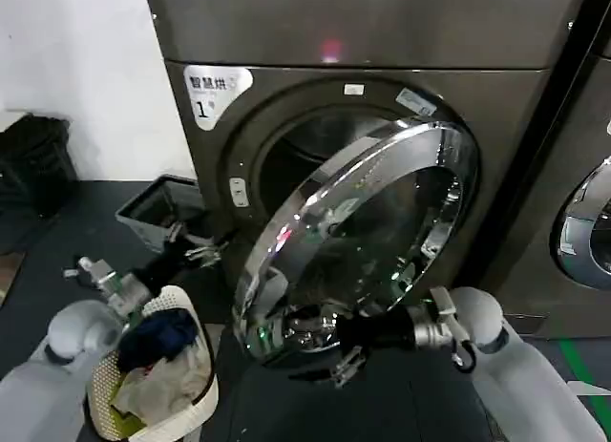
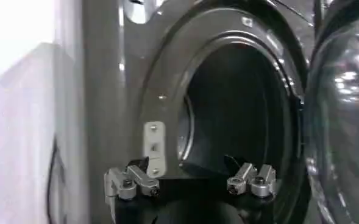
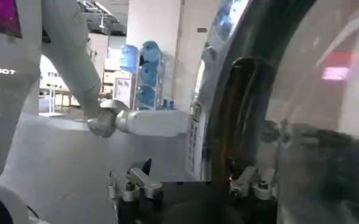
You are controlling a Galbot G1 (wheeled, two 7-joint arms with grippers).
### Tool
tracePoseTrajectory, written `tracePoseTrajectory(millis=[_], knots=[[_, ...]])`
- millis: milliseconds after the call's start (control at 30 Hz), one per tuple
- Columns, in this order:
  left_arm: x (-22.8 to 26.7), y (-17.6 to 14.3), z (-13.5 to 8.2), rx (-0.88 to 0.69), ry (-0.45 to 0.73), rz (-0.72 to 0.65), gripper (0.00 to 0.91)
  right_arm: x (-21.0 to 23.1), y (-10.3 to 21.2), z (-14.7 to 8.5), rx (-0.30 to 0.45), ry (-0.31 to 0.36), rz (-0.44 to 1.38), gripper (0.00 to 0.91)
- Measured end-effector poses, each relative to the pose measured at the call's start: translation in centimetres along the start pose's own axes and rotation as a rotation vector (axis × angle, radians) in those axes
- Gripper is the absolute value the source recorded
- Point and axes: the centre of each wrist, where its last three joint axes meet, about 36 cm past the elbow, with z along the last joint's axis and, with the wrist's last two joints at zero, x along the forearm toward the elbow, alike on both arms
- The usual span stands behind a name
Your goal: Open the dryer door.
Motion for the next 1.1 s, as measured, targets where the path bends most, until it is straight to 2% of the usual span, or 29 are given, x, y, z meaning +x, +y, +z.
tracePoseTrajectory(millis=[267,400,600,900,1100], knots=[[-3.0,-1.7,-0.3,-0.043,-0.005,0.122,0.907,4.6,1.1,0.7,-0.009,0.018,0.125,0.907],[-4.1,-2.8,0.0,-0.034,0.013,0.185,0.907,7.7,2.2,-0.1,0.024,0.071,0.218,0.907],[-5.6,-4.9,1.0,-0.019,0.041,0.27,0.907,12.0,4.4,-1.2,0.056,0.055,0.364,0.907],[-7.1,-7.0,1.4,0.001,0.047,0.365,0.907,17.5,9.4,-3.4,0.14,0.023,0.704,0.907],[-8.9,-9.0,1.3,0.016,0.039,0.443,0.907,20.1,14.1,-5.7,0.234,0.012,1.032,0.907]])
